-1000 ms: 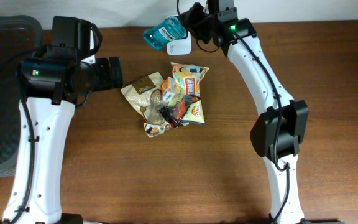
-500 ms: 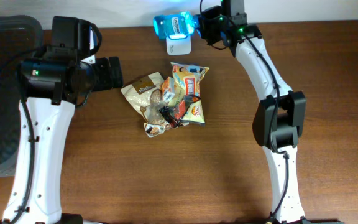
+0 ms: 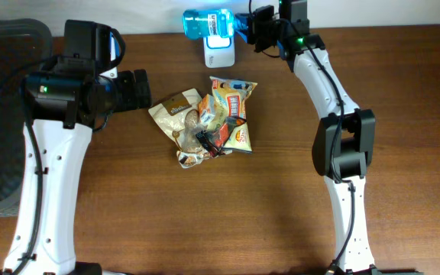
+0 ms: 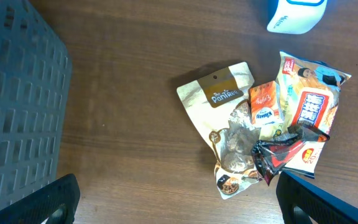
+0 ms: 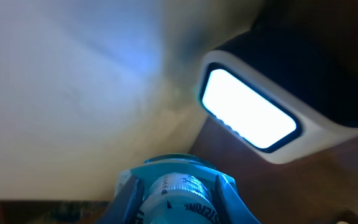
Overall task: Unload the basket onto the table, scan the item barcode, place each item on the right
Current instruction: 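Hold the bottle's label in front of the white scanner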
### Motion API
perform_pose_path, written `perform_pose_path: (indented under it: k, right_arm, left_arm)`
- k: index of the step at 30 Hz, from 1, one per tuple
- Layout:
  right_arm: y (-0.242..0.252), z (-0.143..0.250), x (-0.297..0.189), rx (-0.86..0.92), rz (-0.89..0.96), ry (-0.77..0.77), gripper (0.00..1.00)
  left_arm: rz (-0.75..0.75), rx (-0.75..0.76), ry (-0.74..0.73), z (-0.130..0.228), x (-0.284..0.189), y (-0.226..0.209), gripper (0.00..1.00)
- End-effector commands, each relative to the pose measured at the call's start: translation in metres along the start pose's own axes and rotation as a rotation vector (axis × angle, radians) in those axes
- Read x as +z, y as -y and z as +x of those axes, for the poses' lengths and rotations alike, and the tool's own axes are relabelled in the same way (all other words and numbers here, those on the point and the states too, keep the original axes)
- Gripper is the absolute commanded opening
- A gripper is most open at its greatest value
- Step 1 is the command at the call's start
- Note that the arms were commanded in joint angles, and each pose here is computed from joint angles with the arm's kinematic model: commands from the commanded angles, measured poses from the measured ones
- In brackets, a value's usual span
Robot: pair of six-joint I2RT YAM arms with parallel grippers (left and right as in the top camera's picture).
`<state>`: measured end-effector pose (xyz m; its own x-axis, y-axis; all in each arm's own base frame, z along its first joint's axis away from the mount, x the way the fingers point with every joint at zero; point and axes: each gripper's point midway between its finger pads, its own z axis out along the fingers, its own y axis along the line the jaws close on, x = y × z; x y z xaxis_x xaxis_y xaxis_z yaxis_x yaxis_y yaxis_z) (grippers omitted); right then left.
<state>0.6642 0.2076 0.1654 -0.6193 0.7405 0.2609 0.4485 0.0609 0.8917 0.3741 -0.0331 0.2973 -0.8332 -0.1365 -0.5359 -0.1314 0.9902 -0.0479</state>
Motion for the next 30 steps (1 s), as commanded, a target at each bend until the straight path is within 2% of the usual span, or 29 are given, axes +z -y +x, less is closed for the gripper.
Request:
perform_pose_path:
  k: [1,14,20,26,30]
  right_arm:
    - [-0.029,0.007,-0.014,-0.042,-0.062,-0.047,0.04]
    - [-0.026,-0.011,-0.023,-0.099,-0.05,-0.015,0.04]
    - [-0.047,-0.007,-0.037,-0.178,-0.083,-0.005,0.04]
    - [-0.082,-0.011,-0.071,-0.279,-0.127,0.036,0.04]
    - [-0.096,-0.027,-0.114,-0.381,-0.069,0.146,0.04]
  left_arm:
    - [-0.01,-0.015,0.002,-0.002,0.0,-0.003,0.99]
    - [-0.01,-0.015,0.002,-0.002,0.0,-0.003,0.99]
    - [-0.011,-0.015,0.003,-0.002,0.0,-0.003,0.99]
    - [-0.01,-0.015,0.003,-0.002,0.0,-0.003,0.99]
    - [-0.01,-0.015,0.002,-0.002,0.0,-0.003,0.99]
